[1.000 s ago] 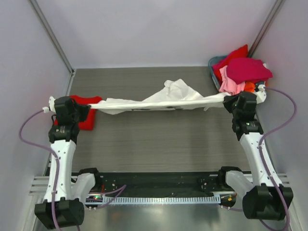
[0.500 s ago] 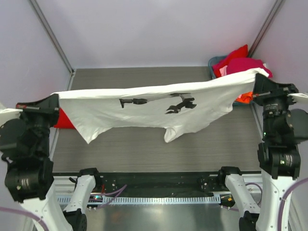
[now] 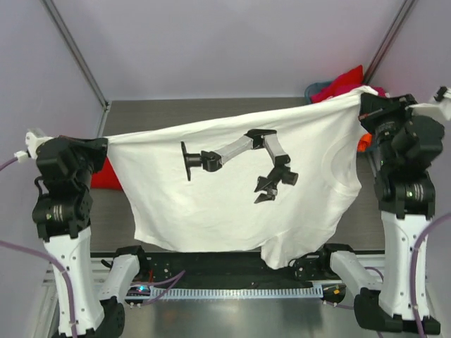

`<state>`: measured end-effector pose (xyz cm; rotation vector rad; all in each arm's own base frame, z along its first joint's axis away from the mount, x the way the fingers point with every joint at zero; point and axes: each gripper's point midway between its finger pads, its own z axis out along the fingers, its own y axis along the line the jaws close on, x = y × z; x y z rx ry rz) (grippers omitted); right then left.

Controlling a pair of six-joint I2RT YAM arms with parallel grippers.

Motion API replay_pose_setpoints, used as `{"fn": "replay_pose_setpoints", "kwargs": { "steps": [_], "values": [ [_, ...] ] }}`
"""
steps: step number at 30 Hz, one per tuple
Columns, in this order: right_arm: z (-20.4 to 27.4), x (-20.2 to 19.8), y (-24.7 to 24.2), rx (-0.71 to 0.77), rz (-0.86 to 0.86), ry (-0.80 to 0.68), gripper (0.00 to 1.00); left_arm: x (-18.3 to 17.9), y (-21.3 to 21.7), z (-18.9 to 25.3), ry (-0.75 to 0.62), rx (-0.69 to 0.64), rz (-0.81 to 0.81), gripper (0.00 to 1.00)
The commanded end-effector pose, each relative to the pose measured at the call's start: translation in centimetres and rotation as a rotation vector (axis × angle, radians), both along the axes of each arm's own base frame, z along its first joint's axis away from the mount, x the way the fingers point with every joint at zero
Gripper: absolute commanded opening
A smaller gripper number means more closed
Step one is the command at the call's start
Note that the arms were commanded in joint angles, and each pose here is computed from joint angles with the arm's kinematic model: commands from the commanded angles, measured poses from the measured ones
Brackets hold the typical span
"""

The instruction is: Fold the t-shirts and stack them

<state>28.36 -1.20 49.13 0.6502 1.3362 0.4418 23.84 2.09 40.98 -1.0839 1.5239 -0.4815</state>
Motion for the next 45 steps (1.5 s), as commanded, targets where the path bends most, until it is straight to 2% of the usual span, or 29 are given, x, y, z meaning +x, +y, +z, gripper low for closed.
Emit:
{"fn": "replay_pose_setpoints", "kwargs": {
  "steps": [1,2,5,6,8,9,10,11,12,13,14,16,17,19,21,23,24,25,26,27,28,30,31,33,34,40,45],
  "values": [
    [-1.8,4.1,-0.2,0.021,0.005,0.058,0.01,3.8,0.8,0.0,-0.047,-0.009,0.021,0.0],
    [-2.8,6.0,-0.3,0.026,0.008,0.094,0.01,5.3,1.0,-0.2,-0.046,-0.019,0.022,0.0],
    [-1.8,8.5,-0.2,0.042,0.023,0.074,0.01,8.9,1.3,-1.0,-0.017,-0.041,0.013,0.0],
    [-2.8,10.6,-0.3,0.048,0.025,0.107,0.01,10.0,1.3,-0.4,-0.036,-0.049,0.009,0.0],
    [-0.5,12.1,-0.1,0.06,0.043,0.061,0.01,11.9,1.3,1.1,-0.069,-0.063,0.0,0.0],
    [-1.5,14.5,-0.2,0.067,0.047,0.09,0.01,14.2,1.3,0.8,-0.061,-0.084,-0.011,0.0],
    [1.4,14.7,0.1,0.067,0.07,0.032,0.01,15.1,1.3,3.4,-0.112,-0.084,-0.023,0.0],
    [2.1,15.8,0.2,0.081,0.083,0.02,0.01,16.1,1.2,4.3,-0.126,-0.085,-0.033,0.0],
    [3.0,16.5,0.3,0.091,0.103,0.002,0.01,18.5,1.2,3.6,-0.096,-0.096,-0.05,0.0],
    [4.4,17.9,0.1,0.094,0.126,-0.026,0.01,19.4,1.1,4.6,-0.114,-0.097,-0.061,0.0],
    [5.2,18.5,0.6,0.098,0.167,-0.043,0.01,19.5,1.1,8.0,-0.185,-0.081,-0.069,0.0],
    [6.1,20.6,0.6,0.113,0.201,-0.063,0.01,21.9,1.8,8.0,-0.185,-0.074,-0.053,0.0],
    [6.2,21.1,0.9,0.115,0.228,-0.066,0.01,22.4,2.0,9.3,-0.229,-0.069,-0.049,0.0],
    [5.5,22.3,1.1,0.137,0.267,-0.056,0.01,24.3,2.3,7.6,-0.217,-0.083,-0.06,0.0],
    [3.4,23.8,1.5,0.15,0.329,-0.015,0.01,25.6,2.4,7.2,-0.26,-0.082,-0.083,0.0],
    [0.2,24.5,1.6,0.169,0.347,0.042,0.01,26.8,1.8,4.2,-0.235,-0.095,-0.132,0.0],
    [-0.4,24.6,1.7,0.164,0.367,0.035,0.01,27.0,1.7,3.0,-0.221,-0.092,-0.141,0.0],
    [-4.7,25.1,1.7,0.192,0.364,0.111,0.01,27.2,1.8,1.6,-0.204,-0.094,-0.141,0.0],
    [-6.2,24.9,1.7,0.197,0.366,0.126,0.01,27.3,1.6,-1.2,-0.169,-0.099,-0.145,0.0],
    [-5.6,24.0,1.6,0.185,0.368,0.085,0.01,27.2,1.7,-2.7,-0.149,-0.099,-0.147,0.0],
    [-10.2,23.9,1.4,0.218,0.361,0.164,0.01,26.9,1.6,-6.7,-0.078,-0.116,-0.142,0.0],
    [-11.6,22.7,0.9,0.217,0.354,0.159,0.01,26.2,1.3,-8.5,-0.07,-0.126,-0.16,0.0],
    [-15.6,22.1,0.8,0.244,0.346,0.229,0.01,25.5,1.1,-11.6,-0.015,-0.144,-0.163,0.0],
    [-17.3,20.8,0.7,0.242,0.337,0.245,0.01,24.5,0.9,-13.2,0.001,-0.144,-0.166,0.0],
    [-20.4,19.9,0.5,0.261,0.326,0.302,0.01,23.5,0.7,-16.1,0.056,-0.158,-0.161,0.0],
    [-28.9,15.6,0.8,0.259,0.292,0.462,0.01,19.1,0.0,-22.7,0.167,-0.16,-0.16,0.0],
    [-33.2,11.9,0.7,0.259,0.242,0.527,0.01,14.6,-0.8,-27.3,0.295,-0.186,-0.156,0.0]
  ]
}}
